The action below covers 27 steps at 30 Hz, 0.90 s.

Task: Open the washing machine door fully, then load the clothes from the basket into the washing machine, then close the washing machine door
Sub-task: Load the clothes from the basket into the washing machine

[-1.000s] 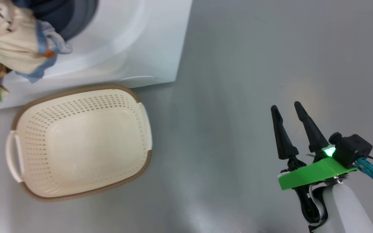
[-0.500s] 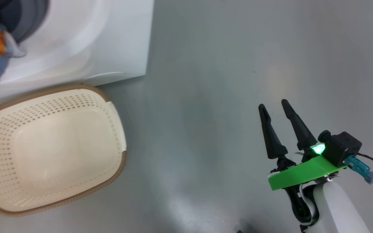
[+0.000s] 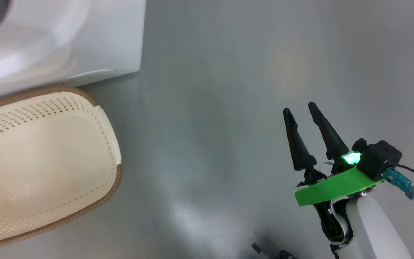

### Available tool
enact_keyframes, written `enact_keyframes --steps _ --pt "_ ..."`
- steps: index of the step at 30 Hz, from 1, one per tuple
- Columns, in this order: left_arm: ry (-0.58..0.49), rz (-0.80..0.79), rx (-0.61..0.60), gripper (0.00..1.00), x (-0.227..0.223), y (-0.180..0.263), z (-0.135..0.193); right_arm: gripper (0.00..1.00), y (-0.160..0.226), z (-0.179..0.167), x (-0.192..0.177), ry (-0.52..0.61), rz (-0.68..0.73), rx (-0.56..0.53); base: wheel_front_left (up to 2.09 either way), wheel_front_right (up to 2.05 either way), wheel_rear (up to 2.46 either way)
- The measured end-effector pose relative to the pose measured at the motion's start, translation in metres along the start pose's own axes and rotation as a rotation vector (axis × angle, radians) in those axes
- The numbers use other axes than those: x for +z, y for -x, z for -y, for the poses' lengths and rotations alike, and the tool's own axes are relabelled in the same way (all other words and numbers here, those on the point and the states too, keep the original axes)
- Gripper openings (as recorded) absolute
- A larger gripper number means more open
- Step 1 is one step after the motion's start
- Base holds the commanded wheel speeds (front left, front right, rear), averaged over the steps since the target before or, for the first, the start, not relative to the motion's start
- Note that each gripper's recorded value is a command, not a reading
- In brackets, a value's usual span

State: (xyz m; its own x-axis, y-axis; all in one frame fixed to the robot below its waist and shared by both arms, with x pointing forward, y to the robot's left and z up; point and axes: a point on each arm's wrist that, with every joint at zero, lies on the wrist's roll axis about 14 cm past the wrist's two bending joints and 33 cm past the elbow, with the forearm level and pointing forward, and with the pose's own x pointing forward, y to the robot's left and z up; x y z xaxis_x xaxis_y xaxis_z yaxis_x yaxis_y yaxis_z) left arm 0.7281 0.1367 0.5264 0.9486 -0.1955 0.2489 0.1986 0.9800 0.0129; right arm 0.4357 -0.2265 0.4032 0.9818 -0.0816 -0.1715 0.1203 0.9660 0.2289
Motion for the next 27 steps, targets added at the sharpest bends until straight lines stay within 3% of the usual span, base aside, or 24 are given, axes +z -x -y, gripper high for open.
enact_keyframes --steps 4,6,8,9,10,16,27 --pt "-0.004 0.044 0.021 0.0 0.005 0.0 -0.006 1.0 -0.005 0.0 -0.001 0.002 0.001 0.003 0.0 0.0 0.0" --pt "0.001 0.018 0.028 0.11 -0.006 0.004 -0.006 1.0 -0.006 0.0 -0.003 -0.012 -0.003 0.001 0.0 0.0 0.0" --pt "0.006 -0.06 0.033 0.4 -0.032 0.013 -0.007 1.0 -0.006 -0.001 -0.004 -0.023 -0.005 0.003 0.0 0.0 0.0" --pt "0.012 -0.106 0.035 0.86 -0.046 0.019 -0.006 1.0 -0.007 -0.002 -0.005 -0.024 -0.006 0.005 0.0 0.0 0.0" --pt "0.012 -0.134 0.027 1.0 -0.055 0.023 -0.005 1.0 -0.007 -0.003 -0.005 -0.025 -0.006 0.008 0.0 0.0 0.0" --pt "0.027 -0.2 0.048 1.0 -0.071 0.033 -0.012 1.0 -0.008 -0.008 -0.005 -0.031 -0.005 0.02 0.0 0.0 0.0" --pt "0.109 -0.168 0.086 1.0 -0.06 0.039 -0.013 1.0 -0.015 -0.016 -0.001 -0.038 0.013 0.045 0.0 0.0 0.0"
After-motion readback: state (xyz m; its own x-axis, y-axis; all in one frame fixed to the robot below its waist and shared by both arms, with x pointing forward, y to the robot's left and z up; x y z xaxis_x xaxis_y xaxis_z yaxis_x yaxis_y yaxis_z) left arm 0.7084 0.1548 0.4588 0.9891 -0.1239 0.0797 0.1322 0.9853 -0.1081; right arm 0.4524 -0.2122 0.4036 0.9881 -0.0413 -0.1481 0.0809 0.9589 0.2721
